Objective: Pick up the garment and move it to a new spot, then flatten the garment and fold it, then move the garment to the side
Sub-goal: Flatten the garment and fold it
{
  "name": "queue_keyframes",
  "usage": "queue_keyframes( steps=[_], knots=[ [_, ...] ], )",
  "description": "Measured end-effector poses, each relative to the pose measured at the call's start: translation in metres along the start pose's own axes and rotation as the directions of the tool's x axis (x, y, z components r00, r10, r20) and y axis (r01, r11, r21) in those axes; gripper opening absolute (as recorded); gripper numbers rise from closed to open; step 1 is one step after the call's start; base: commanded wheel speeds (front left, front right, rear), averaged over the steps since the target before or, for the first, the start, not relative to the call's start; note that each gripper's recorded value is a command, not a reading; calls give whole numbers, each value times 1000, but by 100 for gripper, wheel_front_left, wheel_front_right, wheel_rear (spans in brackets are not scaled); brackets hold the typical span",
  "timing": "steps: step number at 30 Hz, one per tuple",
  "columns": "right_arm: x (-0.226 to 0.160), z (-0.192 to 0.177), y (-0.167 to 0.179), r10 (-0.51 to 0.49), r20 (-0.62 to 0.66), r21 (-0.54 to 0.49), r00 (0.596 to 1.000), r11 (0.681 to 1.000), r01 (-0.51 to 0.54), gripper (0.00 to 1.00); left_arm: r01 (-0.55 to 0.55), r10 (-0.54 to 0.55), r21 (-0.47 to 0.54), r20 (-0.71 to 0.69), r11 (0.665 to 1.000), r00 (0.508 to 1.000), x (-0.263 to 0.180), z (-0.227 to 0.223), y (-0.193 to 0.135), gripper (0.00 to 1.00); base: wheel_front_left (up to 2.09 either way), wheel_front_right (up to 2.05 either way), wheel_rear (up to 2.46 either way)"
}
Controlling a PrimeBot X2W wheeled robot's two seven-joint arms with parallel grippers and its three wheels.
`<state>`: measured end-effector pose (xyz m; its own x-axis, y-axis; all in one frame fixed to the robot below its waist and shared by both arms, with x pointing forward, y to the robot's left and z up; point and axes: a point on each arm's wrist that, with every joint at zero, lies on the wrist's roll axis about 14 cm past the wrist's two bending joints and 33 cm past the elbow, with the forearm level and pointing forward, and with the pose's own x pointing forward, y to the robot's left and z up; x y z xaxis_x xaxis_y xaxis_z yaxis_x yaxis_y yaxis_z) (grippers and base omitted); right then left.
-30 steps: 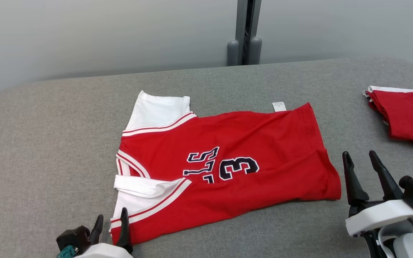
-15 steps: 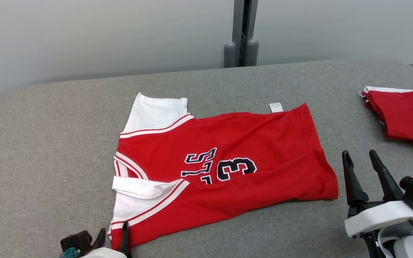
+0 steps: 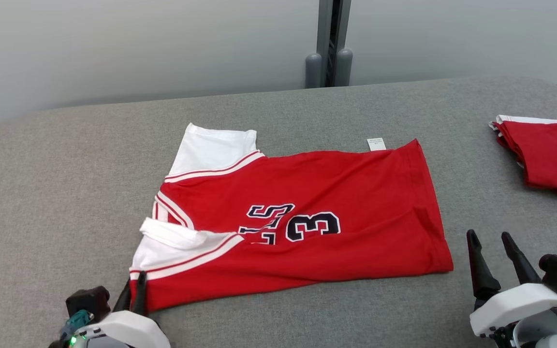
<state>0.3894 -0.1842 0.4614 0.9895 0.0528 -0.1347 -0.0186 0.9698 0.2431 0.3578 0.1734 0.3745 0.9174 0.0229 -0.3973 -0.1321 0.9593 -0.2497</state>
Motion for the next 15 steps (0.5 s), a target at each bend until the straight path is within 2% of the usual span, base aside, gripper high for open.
queue_keyframes(
  steps=[4,9,15],
  knots=[
    [-3,-26,-5,-28,-92,64,995,997,34,100,5,-7,37,67,999,998,2,21,2,0,0,0,0],
    [-5,-58,-1,-22,-203,165,979,985,56,100,21,-24,42,89,999,996,1,27,-3,0,0,0,0],
    [2,-77,10,-8,-251,320,968,943,91,100,36,-39,44,73,998,997,-2,19,-8,0,0,0,0]
  ],
)
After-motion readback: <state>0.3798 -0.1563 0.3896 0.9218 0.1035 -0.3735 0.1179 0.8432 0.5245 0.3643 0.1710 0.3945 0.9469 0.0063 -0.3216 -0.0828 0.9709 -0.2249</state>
